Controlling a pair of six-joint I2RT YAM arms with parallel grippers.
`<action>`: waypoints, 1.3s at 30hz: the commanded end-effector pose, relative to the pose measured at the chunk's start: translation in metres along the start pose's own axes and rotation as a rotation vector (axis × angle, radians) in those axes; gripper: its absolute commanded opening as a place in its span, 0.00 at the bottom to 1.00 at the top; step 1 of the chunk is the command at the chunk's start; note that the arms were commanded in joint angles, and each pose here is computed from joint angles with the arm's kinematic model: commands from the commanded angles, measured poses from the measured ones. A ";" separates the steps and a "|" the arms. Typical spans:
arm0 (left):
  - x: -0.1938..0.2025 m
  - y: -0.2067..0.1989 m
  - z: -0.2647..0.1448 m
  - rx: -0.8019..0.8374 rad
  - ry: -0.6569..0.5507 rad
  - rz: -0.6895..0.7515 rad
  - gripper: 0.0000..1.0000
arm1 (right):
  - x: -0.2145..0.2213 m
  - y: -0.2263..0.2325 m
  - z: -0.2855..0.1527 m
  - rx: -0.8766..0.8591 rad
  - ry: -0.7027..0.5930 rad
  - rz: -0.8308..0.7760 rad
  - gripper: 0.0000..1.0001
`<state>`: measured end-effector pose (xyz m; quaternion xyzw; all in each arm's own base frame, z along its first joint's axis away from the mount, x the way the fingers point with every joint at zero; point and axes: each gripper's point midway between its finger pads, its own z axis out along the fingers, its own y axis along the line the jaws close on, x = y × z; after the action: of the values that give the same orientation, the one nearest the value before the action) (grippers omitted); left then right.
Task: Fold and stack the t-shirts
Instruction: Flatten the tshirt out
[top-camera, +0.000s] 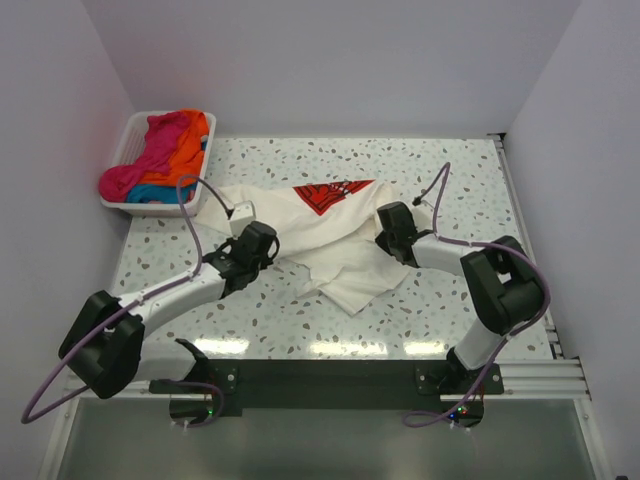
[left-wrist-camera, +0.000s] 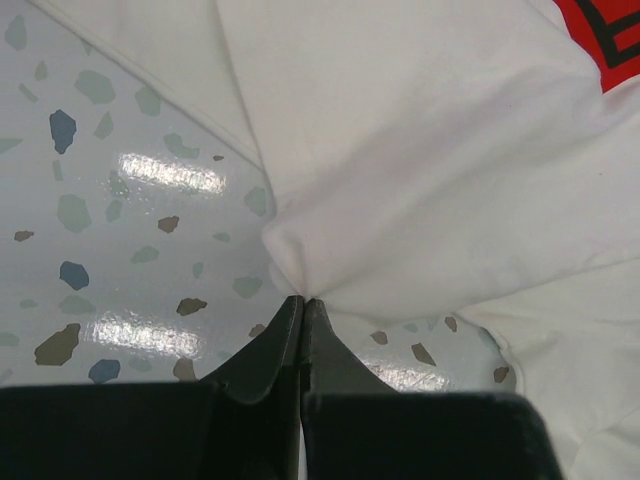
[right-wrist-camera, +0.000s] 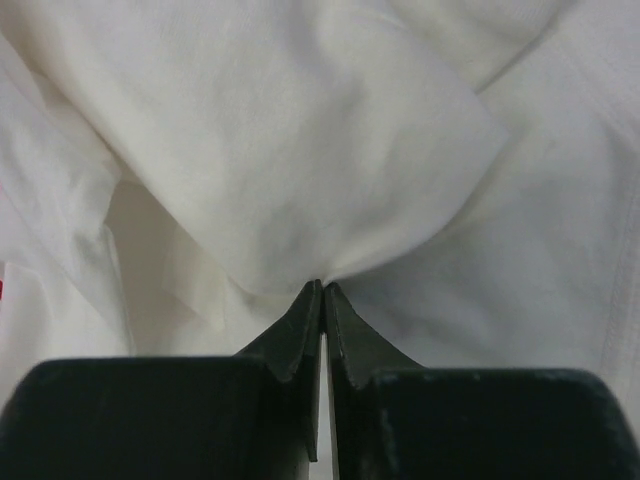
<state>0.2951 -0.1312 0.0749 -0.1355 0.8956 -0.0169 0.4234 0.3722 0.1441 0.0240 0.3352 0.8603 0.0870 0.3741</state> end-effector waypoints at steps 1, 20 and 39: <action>-0.030 -0.001 -0.011 0.012 -0.062 -0.025 0.00 | -0.031 0.020 -0.006 -0.038 -0.083 0.033 0.02; -0.240 0.024 -0.186 0.111 -0.476 -0.167 0.00 | -0.266 0.007 -0.309 -0.207 -0.596 -0.036 0.00; -0.343 -0.044 -0.189 0.269 -0.640 -0.147 0.00 | -0.350 0.134 -0.351 -0.439 -0.728 -0.249 0.00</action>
<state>0.3203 -0.0782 0.4745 -0.1725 0.6927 -0.1124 0.6912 0.3047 0.0273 0.5551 0.2015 0.6391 0.1036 0.7350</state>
